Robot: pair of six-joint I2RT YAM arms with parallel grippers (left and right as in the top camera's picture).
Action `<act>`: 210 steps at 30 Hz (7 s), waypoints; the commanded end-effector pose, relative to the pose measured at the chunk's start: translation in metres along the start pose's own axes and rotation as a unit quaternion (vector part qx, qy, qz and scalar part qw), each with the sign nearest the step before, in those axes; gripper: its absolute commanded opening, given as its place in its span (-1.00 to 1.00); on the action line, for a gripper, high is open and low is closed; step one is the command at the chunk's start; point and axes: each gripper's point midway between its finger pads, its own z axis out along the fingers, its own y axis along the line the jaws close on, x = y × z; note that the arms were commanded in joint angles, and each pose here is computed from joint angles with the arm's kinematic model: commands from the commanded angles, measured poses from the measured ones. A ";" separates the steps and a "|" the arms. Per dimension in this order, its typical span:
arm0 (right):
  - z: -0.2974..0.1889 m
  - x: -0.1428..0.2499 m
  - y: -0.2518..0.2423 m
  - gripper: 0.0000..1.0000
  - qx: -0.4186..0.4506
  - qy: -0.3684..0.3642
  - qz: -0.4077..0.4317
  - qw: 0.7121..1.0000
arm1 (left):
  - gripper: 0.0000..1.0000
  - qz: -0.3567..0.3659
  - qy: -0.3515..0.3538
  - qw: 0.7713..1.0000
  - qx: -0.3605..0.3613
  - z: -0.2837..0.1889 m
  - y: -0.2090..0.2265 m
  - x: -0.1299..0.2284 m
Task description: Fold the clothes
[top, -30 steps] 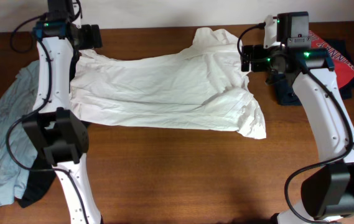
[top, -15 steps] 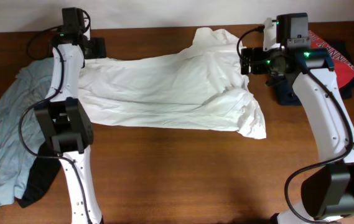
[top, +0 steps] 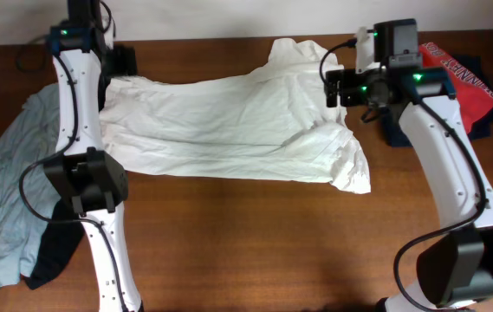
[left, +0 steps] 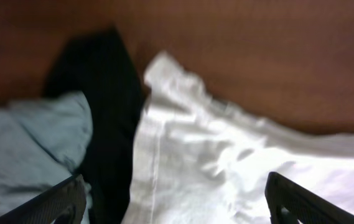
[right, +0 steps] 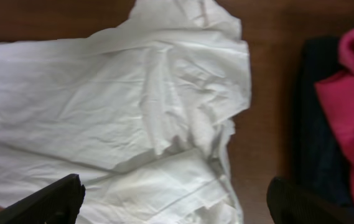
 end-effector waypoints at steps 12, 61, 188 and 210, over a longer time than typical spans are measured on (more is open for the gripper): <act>-0.002 0.000 0.047 0.97 -0.031 0.002 -0.046 0.998 | 0.83 -0.007 -0.050 0.998 0.047 0.077 0.005 -0.016; -0.002 -0.010 0.047 0.95 -0.029 -0.017 -0.048 0.998 | -1.00 -0.001 -0.087 0.993 0.080 0.070 -0.018 -0.035; 0.119 -0.115 -0.078 -0.92 0.044 -0.044 0.057 0.996 | -0.99 0.028 -0.011 0.999 0.037 -0.029 -0.037 -0.002; 0.068 -0.024 -0.063 -0.92 -0.056 0.141 0.113 0.982 | -0.99 0.019 0.046 0.998 0.036 -0.036 0.000 0.027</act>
